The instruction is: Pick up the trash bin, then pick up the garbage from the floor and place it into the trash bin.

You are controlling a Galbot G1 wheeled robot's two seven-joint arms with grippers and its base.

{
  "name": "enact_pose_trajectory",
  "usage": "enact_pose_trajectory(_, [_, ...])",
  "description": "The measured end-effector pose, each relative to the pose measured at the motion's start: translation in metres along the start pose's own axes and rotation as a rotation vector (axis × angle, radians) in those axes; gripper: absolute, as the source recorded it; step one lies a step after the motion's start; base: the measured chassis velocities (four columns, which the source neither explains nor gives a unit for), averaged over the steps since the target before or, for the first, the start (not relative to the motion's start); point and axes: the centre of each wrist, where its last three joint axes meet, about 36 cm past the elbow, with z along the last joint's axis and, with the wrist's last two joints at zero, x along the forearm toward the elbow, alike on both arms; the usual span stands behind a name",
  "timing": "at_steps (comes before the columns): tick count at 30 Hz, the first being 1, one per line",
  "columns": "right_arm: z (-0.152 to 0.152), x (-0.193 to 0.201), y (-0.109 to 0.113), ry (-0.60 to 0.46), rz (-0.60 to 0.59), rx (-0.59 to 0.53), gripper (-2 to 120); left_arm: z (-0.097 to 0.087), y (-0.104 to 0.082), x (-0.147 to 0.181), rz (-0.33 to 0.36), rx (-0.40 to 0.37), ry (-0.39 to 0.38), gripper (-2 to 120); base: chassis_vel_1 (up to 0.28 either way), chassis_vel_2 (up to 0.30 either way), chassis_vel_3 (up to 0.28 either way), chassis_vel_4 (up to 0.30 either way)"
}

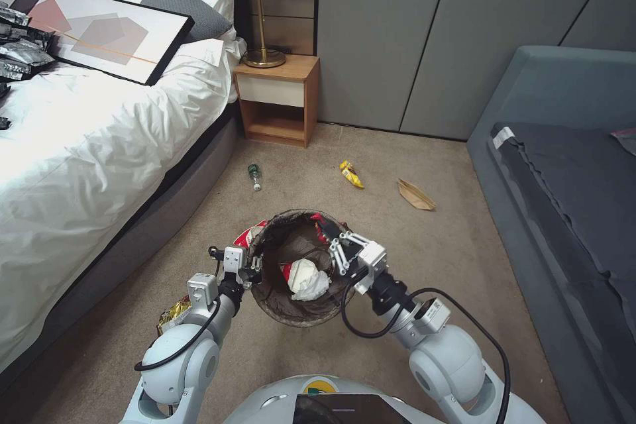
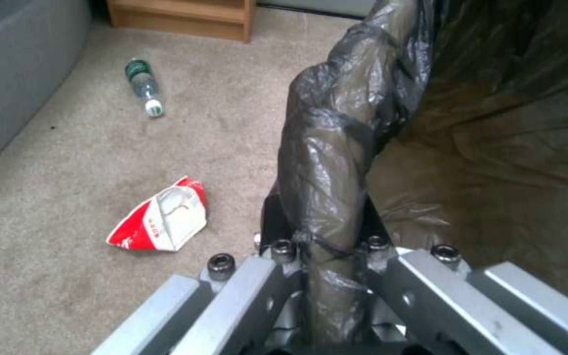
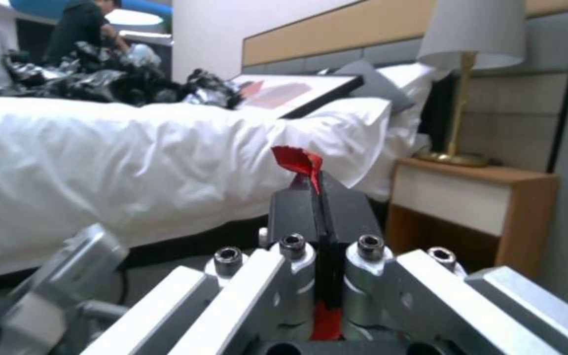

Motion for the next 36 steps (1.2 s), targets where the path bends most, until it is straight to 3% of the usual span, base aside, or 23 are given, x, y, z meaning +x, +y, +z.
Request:
enact_pose_trajectory(18, [0.032,0.005,0.018,0.089,-0.016,-0.033,0,0.0,-0.003,-0.001,0.006,0.004,0.001,0,0.0,0.0,0.0,0.0])
enact_pose_trajectory(36, [0.037,0.007,0.013,0.11,-0.006,-0.024,65,-0.002,-0.002,0.001,0.011,0.012,0.01,0,0.0,0.0,0.0,0.0])
